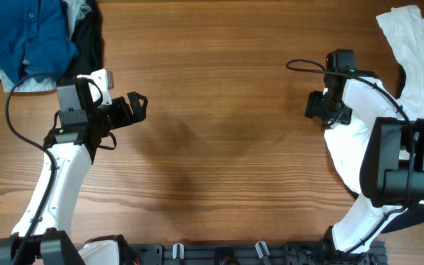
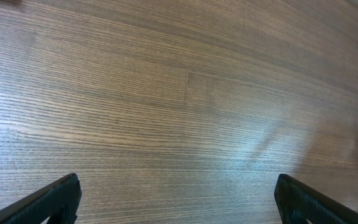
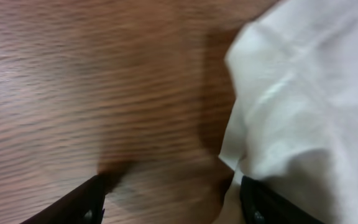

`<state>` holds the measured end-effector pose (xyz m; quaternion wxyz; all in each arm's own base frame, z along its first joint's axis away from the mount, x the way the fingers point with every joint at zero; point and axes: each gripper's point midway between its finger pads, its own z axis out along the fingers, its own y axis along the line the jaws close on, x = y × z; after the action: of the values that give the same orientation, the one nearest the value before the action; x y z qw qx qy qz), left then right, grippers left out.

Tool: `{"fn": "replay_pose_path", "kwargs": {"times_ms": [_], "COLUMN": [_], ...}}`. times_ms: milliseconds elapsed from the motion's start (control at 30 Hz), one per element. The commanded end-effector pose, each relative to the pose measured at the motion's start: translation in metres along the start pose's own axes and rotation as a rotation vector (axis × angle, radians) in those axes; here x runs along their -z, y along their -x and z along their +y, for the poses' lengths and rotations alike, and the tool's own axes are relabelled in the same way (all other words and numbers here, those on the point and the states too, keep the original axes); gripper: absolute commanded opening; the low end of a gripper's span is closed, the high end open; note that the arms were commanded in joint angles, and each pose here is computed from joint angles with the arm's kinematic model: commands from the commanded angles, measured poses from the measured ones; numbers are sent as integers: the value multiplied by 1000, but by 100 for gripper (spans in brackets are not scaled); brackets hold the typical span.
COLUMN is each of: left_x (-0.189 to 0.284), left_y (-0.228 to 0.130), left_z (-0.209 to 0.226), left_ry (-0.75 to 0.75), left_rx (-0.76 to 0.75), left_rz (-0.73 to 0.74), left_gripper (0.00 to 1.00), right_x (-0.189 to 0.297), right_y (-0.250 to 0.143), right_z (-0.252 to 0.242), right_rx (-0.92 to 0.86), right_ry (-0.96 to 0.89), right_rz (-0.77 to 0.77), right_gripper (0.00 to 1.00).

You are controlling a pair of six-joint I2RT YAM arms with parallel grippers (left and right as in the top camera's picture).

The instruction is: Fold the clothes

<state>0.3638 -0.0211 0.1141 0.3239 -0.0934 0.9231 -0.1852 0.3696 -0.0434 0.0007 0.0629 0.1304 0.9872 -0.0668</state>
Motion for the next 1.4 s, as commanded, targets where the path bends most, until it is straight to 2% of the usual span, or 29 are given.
{"fn": "replay_pose_path", "kwargs": {"times_ms": [0, 300, 600, 933, 1100, 1133, 1267, 1367], "left_x": [2, 2, 3, 3, 3, 3, 3, 3], "left_y": [6, 7, 12, 12, 12, 12, 12, 12], "left_z": [-5, -1, -2, -2, -2, -2, -2, -2], "left_ry": [-17, 4, -1, -1, -1, -1, -1, -1], "left_rx": [4, 4, -5, -5, -5, -5, -5, -5], "left_rz": [-11, -18, -41, -40, -40, -40, -40, -40], "left_gripper": [100, 100, 100, 100, 100, 100, 100, 100], "right_x": [3, 31, 36, 33, 15, 11, 5, 5], "right_y": [7, 41, 67, 53, 44, 43, 41, 42], "right_z": [-23, -15, -21, -36, -40, -42, -44, -44], "right_rx": [-71, -78, -86, -81, -80, -82, -87, -90], "right_ry": [-125, -65, -107, -190, -204, -206, -208, -206], "right_rz": [-27, -138, -251, -200, -145, -135, -120, -124], "right_gripper": [72, 74, 69, 66, 66, 63, 36, 21]}}
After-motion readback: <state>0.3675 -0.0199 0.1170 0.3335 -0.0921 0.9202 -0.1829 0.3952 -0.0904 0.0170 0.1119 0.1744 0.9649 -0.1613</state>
